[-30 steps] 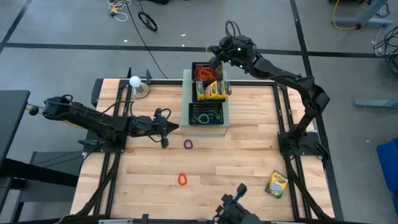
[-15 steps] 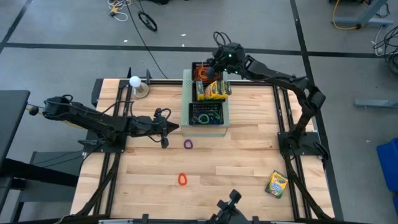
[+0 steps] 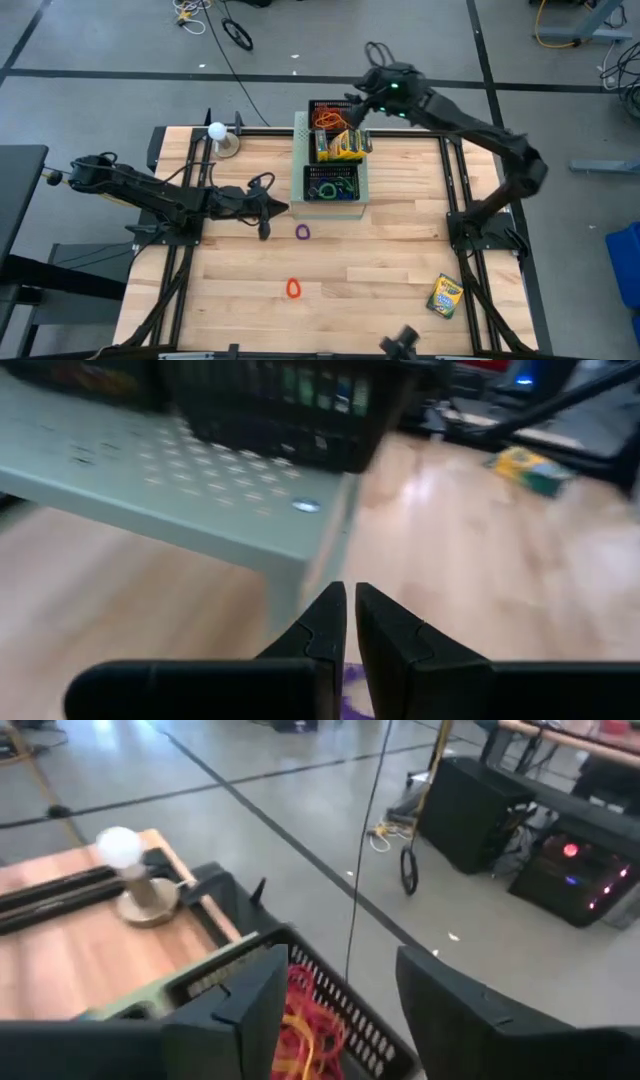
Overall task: Pick & Place Office Desk Supplies
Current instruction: Put the orange spring keychain into the bottom black bin on the shelf
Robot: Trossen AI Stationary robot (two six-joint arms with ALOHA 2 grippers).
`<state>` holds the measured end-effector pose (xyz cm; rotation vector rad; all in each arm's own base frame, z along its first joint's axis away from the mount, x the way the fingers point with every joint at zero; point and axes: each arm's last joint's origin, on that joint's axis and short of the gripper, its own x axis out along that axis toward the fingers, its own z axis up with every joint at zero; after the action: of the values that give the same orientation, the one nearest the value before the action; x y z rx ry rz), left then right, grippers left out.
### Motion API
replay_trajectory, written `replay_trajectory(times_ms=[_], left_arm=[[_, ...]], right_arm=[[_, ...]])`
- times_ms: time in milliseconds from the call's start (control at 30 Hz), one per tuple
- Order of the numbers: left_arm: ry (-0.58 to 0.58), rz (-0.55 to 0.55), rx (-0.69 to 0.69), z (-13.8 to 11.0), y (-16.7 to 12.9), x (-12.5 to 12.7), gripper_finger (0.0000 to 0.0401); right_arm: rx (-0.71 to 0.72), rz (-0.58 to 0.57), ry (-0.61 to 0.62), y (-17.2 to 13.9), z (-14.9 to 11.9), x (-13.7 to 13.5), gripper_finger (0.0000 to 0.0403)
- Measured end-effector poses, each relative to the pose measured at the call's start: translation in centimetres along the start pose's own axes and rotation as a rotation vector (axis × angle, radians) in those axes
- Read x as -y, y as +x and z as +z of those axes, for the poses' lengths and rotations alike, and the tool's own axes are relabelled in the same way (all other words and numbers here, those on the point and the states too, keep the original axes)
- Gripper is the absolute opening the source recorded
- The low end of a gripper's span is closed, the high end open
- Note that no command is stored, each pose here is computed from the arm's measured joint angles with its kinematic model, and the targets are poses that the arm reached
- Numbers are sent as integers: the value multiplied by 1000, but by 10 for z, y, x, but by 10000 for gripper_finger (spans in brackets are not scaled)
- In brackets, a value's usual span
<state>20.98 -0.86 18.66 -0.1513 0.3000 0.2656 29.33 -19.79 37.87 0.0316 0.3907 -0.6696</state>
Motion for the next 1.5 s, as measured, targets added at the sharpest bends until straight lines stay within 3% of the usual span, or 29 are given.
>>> replay_trajectory(times_ms=[100, 167, 333, 400, 567, 800, 1067, 1500], left_arm=[[-62, -74, -20, 0, 0, 1, 34], [-73, -118, -40, -2, 0, 4, 31], [-31, -201, -90, -9, -6, 19, 7], [-30, -233, -115, -13, -8, 26, 6], [-31, -310, -242, -28, -11, 52, 8], [42, -248, -422, -41, 3, 91, 50], [73, -201, -597, -45, 27, 121, 97], [190, -219, -794, -54, 66, 154, 154]], right_arm=[[-5, 27, -22, -39, 6, -5, 173], [-18, 51, -36, -59, -4, -12, 138], [20, 155, -56, -98, -52, -36, 26], [57, 200, -39, -110, -74, -46, 9], [141, 258, 14, -125, -129, -71, 18], [189, 329, 11, -132, -177, -101, 7], [255, 445, -18, -143, -200, -119, 15], [251, 447, -112, -143, -206, -121, 16]])
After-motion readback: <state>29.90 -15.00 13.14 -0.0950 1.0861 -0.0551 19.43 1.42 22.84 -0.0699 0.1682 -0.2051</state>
